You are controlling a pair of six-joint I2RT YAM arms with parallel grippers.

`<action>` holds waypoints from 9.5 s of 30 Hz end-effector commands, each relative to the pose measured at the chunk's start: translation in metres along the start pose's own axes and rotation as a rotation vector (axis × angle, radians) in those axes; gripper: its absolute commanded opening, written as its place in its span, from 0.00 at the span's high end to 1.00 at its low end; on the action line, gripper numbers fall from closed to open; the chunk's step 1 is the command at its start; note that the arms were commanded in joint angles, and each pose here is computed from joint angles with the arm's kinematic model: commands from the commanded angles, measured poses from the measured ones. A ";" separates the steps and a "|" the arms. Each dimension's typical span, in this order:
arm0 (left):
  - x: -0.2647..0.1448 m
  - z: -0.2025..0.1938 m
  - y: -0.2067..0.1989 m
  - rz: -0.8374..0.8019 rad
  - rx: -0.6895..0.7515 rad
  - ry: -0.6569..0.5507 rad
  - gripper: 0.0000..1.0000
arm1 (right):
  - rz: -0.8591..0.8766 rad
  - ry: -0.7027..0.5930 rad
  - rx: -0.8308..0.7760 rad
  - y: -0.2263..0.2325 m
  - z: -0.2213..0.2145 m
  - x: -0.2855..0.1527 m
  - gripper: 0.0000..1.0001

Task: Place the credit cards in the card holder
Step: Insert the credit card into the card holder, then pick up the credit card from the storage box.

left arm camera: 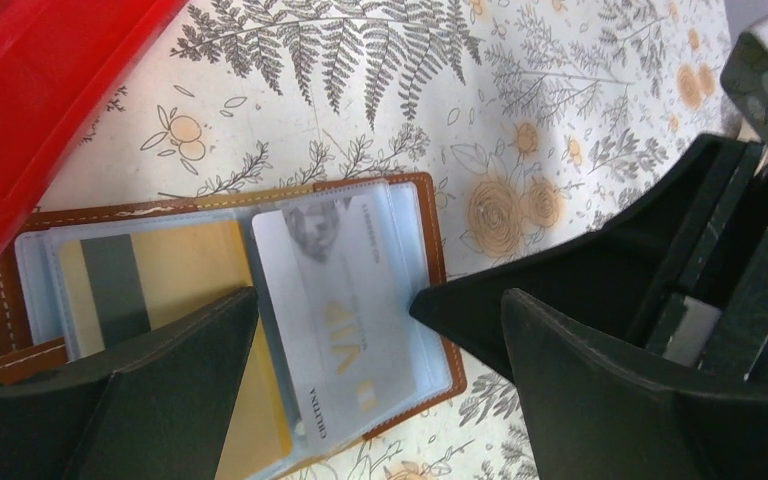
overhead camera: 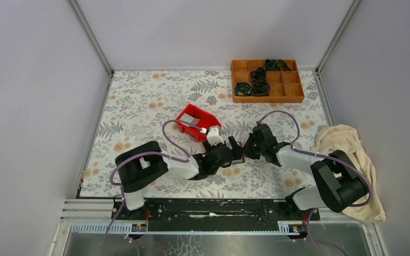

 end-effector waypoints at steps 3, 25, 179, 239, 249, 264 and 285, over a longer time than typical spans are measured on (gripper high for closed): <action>-0.012 -0.007 0.019 0.060 0.141 0.027 0.00 | -0.176 0.056 -0.011 -0.028 -0.016 0.005 1.00; -0.031 0.007 0.040 0.013 0.143 -0.129 0.39 | -0.166 0.060 -0.023 -0.023 -0.013 0.005 1.00; -0.097 0.106 0.103 0.118 -0.260 -0.239 0.05 | 0.190 -0.171 -0.703 0.208 0.090 -0.014 0.41; -0.002 0.083 0.162 0.443 -0.443 -0.104 0.06 | 0.275 0.244 -0.805 0.233 0.057 0.121 0.66; -0.001 0.083 0.165 0.481 -0.438 -0.114 0.05 | 0.305 0.206 -0.802 0.242 0.061 0.097 0.75; 0.000 0.107 0.181 0.572 -0.421 -0.180 0.03 | 0.302 0.116 -0.805 0.251 0.071 0.077 0.87; -0.008 0.130 0.181 0.599 -0.369 -0.213 0.02 | 0.207 -0.167 -0.754 0.260 0.096 0.035 1.00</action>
Point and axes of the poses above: each gripper's point midway between its finger pads, its own x axis out along the fingers, its own y axis along the line the jaws close on, z = x × y, the point moved 10 cm from there along -x, back along the fingers, and after that the axes turned 7 degrees about x, right-handed, at the moved point
